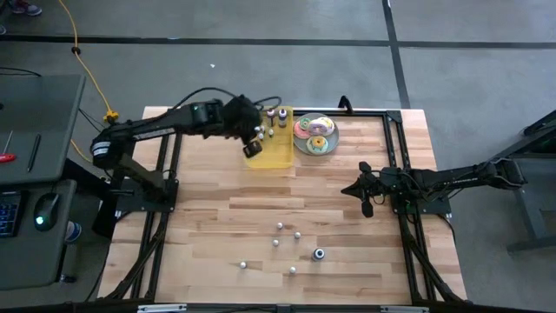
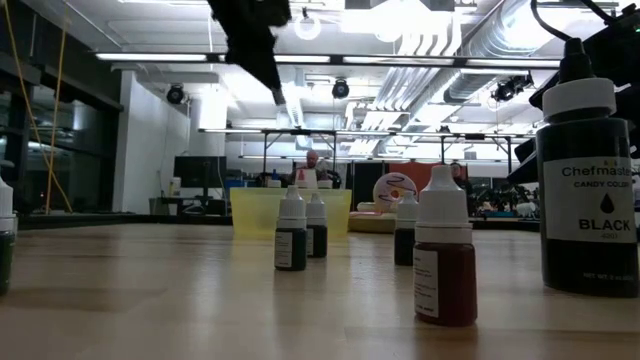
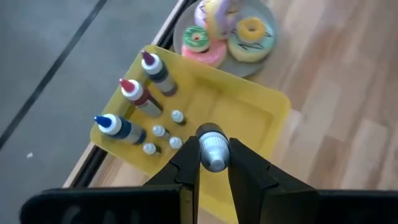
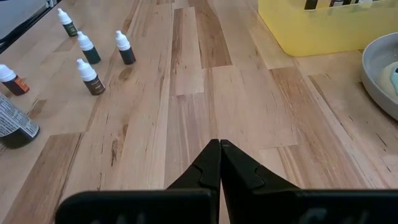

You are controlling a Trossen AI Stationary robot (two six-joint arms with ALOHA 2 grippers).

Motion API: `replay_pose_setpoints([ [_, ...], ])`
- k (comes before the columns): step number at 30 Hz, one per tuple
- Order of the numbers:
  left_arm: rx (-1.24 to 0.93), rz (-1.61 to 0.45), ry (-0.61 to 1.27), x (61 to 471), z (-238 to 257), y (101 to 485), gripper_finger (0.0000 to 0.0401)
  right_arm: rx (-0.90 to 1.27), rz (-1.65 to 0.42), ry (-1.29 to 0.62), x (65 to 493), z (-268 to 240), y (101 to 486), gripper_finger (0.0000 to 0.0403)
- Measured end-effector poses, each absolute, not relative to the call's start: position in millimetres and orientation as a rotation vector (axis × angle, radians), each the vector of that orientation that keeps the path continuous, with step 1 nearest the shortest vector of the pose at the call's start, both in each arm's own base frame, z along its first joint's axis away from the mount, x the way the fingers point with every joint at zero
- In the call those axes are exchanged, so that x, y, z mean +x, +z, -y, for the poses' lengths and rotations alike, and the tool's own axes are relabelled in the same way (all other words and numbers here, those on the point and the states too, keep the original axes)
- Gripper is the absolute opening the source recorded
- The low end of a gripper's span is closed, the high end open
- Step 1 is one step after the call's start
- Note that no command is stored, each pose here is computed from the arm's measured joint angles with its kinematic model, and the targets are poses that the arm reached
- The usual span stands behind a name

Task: Pick & Place food coloring
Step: Put the small black food coloring bottle into the bin

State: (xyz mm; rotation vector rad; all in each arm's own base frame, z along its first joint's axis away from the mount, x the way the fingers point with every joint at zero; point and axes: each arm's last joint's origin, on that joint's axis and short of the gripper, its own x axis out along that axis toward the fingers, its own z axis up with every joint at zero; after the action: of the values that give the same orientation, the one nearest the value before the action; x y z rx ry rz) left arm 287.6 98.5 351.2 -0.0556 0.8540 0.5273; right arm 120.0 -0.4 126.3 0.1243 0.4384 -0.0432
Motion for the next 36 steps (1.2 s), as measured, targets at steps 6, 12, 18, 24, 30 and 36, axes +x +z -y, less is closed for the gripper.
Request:
replay_pose_setpoints([
  [6, -0.124, -0.887, 0.597, 309.6, -134.7, 335.6, 0.0051, 0.124, -0.438, -0.043, 120.0, 0.3, 126.4, 0.0],
  [12, -0.237, -0.956, 0.645, 336.7, -167.2, 328.7, 0.0051, 0.124, -0.439, -0.043, 120.0, 0.3, 126.3, 0.0],
  [18, -0.314, -1.05, 0.64, 366.6, -186.5, 326.5, 0.0051, 0.124, -0.438, -0.043, 120.0, 0.4, 126.3, 0.0],
  [24, -0.343, -1.097, 0.644, 390.6, -197.2, 314.2, 0.0051, 0.124, -0.439, -0.043, 120.0, 0.3, 126.3, 0.0],
  [30, -0.316, -1.19, 0.673, 403.1, -199.1, 284.8, 0.0051, 0.124, -0.438, -0.043, 120.0, 0.3, 126.4, 0.0],
  [36, -0.293, -1.215, 0.673, 413.3, -193.1, 271.0, 0.0051, 0.124, -0.44, -0.043, 120.0, 0.4, 126.2, 0.0],
])
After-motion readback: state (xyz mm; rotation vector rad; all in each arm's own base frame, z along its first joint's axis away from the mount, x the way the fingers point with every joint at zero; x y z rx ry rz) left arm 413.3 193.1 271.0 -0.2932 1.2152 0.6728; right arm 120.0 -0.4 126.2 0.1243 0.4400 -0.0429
